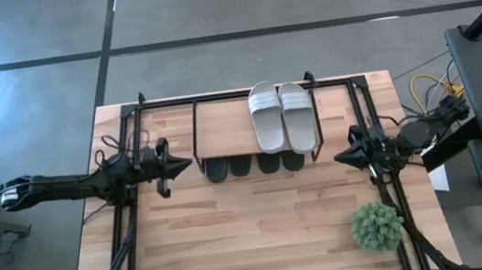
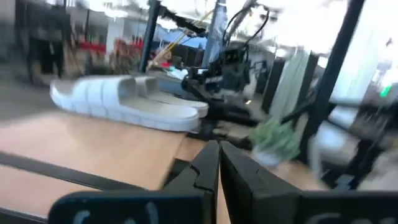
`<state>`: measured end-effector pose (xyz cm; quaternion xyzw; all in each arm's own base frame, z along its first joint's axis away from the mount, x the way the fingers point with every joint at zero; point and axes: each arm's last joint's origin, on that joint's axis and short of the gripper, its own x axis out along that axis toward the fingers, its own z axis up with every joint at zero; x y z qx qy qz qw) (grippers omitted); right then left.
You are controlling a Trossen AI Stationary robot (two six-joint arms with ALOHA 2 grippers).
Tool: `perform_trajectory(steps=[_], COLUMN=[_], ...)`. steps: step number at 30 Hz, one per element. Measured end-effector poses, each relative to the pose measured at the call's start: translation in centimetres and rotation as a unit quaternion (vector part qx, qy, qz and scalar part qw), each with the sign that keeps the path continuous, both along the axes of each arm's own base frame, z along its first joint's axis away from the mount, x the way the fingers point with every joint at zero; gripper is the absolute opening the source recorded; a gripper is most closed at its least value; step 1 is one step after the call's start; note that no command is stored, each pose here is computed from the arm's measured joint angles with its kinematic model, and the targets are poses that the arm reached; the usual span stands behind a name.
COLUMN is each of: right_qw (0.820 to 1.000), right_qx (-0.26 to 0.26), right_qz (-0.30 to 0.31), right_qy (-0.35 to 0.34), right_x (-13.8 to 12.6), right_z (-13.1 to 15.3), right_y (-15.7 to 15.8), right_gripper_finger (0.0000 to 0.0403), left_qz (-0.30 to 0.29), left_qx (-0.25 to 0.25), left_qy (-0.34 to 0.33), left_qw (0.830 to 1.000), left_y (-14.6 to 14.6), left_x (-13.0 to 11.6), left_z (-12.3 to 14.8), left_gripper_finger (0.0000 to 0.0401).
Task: Pick and place slides into the shelf
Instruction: Return to Home Position
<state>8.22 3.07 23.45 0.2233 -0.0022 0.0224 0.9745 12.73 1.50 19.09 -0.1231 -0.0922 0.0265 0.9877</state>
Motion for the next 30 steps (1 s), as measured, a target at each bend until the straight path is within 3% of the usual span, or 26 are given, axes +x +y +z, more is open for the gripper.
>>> perform_trajectory(steps=[3, 6, 13, 18, 23, 30], right_qw=[0.996, 0.991, 0.977, 0.964, 0.962, 0.962], right_qx=[-0.085, -0.118, -0.197, -0.252, -0.261, -0.262], right_qz=[0.032, 0.051, 0.056, 0.066, 0.07, 0.077], right_qy=[-0.016, -0.03, -0.056, -0.046, -0.032, -0.008], right_x=[-0.3, -0.8, -1.2, -0.8, -0.5, -0.1], right_z=[0.5, 0.6, -0.7, -2.0, -3.2, -4.8], right_y=[0.1, -0.1, -0.2, 0.0, 0.2, 0.4], right_gripper_finger=[0.0009, 0.0009, 0.0009, 0.0009, 0.0009, 0.0009], left_qz=[0.011, 0.014, 0.044, 0.085, 0.077, 0.071], left_qx=[0.057, 0.053, 0.03, 0.028, 0.024, 0.027], left_qy=[-0.002, -0.009, 0.074, 0.095, 0.137, 0.131], left_qw=[0.998, 0.998, 0.996, 0.991, 0.987, 0.989], left_y=[-0.1, -0.1, 0.1, 0.2, 0.1, 0.0], left_x=[-0.4, -0.8, -1.4, -2.0, -2.7, -3.0], left_z=[-0.3, -0.3, -1.9, -2.2, -2.5, -2.4], left_gripper_finger=[0.0, 0.0, 0.0, 0.0, 0.0, 0.0])
